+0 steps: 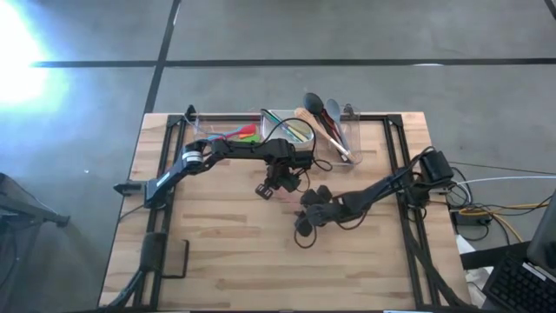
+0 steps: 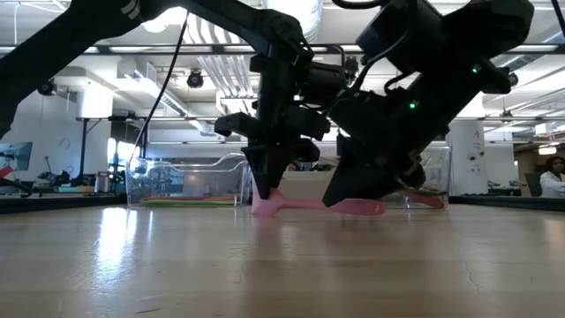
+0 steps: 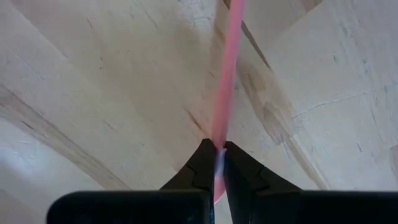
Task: Pick & Place Kitchen Items
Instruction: Put the pink spatula into the left transparent bin
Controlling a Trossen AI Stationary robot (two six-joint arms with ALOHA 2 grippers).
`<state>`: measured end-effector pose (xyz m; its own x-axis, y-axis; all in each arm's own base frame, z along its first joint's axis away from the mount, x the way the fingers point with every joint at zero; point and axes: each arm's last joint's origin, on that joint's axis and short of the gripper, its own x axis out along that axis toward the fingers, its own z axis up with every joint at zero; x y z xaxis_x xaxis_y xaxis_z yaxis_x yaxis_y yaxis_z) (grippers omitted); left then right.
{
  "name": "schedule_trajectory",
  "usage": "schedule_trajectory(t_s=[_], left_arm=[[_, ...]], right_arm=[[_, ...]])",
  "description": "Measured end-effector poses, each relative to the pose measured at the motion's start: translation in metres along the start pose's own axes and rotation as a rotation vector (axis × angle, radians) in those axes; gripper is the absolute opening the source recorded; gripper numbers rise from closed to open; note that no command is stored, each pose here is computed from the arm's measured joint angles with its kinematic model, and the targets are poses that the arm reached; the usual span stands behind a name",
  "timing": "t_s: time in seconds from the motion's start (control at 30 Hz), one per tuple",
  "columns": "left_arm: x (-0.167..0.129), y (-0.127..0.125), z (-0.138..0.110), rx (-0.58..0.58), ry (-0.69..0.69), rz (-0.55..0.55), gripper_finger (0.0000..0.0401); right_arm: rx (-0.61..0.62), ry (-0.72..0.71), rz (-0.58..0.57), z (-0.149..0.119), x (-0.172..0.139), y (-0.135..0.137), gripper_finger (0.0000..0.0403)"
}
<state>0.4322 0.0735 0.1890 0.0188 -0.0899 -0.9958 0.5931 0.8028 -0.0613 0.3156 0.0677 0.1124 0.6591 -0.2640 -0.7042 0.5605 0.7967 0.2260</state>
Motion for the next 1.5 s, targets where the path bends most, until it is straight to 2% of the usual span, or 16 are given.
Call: schedule_trajectory(t_s=[0.23, 0.33, 0.43, 0.57, 0.6, 0.73, 0.97, 1.1, 1.33, 1.5], left_arm=[[-0.001, 0.000, 0.000, -0.003, -0.001, 0.000, 0.0018], [-0.002, -0.001, 0.000, -0.008, -0.001, 0.000, 0.0018], [-0.005, -0.002, -0.001, -0.008, -0.004, 0.005, 0.0018], [-0.011, -0.003, -0.001, -0.007, -0.014, 0.015, 0.0018], [-0.013, -0.004, -0.002, -0.009, -0.017, 0.013, 0.0018], [-0.017, -0.005, -0.001, -0.020, -0.025, 0.022, 0.0022], [-0.022, -0.006, -0.002, -0.075, -0.039, 0.033, 0.0102], [-0.023, -0.008, -0.005, -0.107, 0.005, 0.015, 0.0127], [-0.041, -0.012, -0.023, -0.241, 0.062, -0.008, 0.0128], [-0.067, -0.009, -0.045, -0.362, -0.041, 0.009, 0.0127]], right_arm=[[-0.012, 0.018, -0.013, 0.004, 0.017, 0.003, 0.0201], [-0.019, 0.017, -0.026, 0.005, 0.022, 0.005, 0.0182], [-0.043, 0.032, -0.043, 0.007, 0.023, 0.006, 0.0135], [-0.093, 0.072, -0.080, 0.010, 0.021, 0.008, 0.0036], [-0.101, 0.078, -0.088, 0.011, 0.020, 0.008, 0.0024], [-0.114, 0.110, -0.117, 0.017, 0.018, 0.011, 0.0015], [-0.176, 0.167, -0.173, 0.028, 0.011, 0.017, 0.0013], [-0.201, 0.201, -0.204, 0.028, 0.008, 0.018, 0.0013], [-0.188, 0.250, -0.192, 0.020, -0.006, 0.012, 0.0013], [-0.125, 0.221, -0.216, 0.009, -0.043, 0.002, 0.0013]])
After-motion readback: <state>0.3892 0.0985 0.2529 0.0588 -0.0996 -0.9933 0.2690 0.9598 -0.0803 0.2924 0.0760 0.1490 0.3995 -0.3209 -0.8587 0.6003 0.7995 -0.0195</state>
